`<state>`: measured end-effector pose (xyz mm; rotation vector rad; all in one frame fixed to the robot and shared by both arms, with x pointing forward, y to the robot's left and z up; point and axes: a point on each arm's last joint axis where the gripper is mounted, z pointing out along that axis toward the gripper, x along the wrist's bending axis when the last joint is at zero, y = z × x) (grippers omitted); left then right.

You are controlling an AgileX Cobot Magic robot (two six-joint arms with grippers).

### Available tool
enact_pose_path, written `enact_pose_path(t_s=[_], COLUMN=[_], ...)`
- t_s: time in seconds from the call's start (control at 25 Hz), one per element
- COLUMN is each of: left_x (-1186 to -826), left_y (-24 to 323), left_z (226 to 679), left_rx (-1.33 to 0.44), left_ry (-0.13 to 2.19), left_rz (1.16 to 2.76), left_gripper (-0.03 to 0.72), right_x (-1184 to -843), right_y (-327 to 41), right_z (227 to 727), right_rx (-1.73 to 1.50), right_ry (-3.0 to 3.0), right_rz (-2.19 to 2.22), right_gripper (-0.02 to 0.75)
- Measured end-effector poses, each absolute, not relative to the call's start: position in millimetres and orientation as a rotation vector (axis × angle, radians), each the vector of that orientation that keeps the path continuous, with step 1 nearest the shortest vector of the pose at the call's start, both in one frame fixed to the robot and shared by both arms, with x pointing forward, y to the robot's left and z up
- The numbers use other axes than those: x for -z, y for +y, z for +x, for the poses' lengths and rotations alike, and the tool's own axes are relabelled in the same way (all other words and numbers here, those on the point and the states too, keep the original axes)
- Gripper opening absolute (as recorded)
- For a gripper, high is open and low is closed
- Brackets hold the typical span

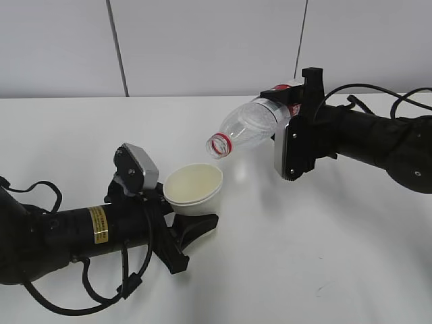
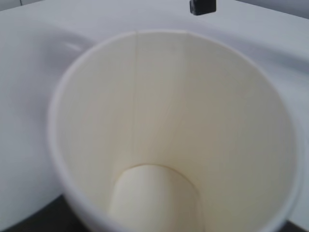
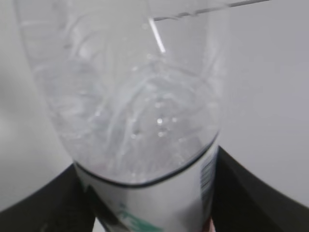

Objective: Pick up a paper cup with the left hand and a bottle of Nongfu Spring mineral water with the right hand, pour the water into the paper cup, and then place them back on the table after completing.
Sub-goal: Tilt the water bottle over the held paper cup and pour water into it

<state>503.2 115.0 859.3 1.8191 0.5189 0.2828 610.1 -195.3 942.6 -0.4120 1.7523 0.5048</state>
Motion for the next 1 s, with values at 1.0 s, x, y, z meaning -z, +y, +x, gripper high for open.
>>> enact_pose_path(t_s=[1.0], left_x=[-859.3], left_y=[114.6], left_z=[502.6], left_rx=[-0.278], left_ry=[0.510], left_rz=[1.822], left_gripper=[0.368], right_x=[-943.1], right_y=[-195.1], right_z=[610.1], right_rx=[-0.476], right_ry=[1.734], right_rz=[-0.450], right_gripper=[0.461])
